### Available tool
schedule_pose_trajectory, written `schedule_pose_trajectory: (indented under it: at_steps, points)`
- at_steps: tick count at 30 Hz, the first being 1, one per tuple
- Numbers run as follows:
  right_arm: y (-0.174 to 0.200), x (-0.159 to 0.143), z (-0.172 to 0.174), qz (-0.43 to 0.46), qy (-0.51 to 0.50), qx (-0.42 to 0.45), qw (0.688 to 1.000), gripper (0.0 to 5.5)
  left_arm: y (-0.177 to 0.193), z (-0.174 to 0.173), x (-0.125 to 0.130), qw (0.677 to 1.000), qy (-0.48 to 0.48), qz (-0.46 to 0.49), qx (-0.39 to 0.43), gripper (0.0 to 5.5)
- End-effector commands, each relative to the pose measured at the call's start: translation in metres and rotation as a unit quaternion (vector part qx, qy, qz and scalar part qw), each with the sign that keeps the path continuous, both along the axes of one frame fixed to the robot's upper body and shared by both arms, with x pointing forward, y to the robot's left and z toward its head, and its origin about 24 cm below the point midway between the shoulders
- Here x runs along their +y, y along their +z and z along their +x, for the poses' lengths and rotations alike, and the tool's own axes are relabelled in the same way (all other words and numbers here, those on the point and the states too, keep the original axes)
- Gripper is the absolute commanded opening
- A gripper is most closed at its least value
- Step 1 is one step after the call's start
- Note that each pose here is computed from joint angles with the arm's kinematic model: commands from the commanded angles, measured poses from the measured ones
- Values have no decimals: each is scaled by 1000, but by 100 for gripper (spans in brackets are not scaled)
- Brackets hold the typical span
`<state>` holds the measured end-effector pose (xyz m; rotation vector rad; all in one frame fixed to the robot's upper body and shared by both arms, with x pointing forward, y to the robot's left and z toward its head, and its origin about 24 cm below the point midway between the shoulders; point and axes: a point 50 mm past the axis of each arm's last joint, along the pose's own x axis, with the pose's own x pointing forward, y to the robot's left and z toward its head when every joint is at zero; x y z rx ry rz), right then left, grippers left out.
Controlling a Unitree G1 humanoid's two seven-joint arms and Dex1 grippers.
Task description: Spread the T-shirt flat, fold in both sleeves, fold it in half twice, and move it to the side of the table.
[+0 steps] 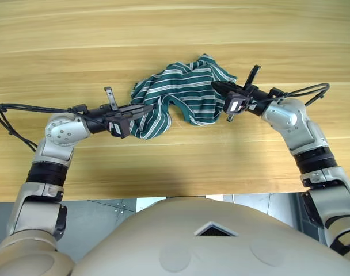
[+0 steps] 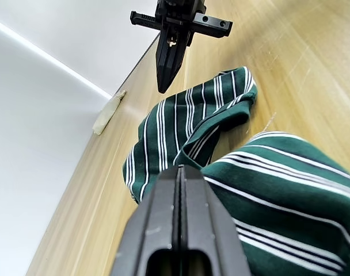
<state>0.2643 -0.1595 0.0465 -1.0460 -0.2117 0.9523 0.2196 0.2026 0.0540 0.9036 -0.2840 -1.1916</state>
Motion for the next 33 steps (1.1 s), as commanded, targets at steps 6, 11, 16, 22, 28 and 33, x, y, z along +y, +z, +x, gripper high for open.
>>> schedule_pose_trajectory:
  at_steps: [6,11,16,22,28,33]
  points:
    - [0,-2,3,-12,-6,-5,1000,1,1,2,0,1000,-5,11,-6,0]
    - [-1,-2,3,-15,-6,-3,1000,1,0,2,0,1000,-4,11,-5,0]
    - [-3,-2,3,-18,-6,0,1000,1,-1,2,0,1000,-4,13,-5,0]
    - [-6,-3,3,-28,-7,2,1000,1,-2,2,0,1000,-3,16,-4,0]
    - [-10,-4,3,-39,-9,6,999,1,-2,2,0,1000,-3,17,-3,0]
    - [-13,-5,4,-47,-14,8,999,1,-3,3,1,1000,-2,19,-2,0]
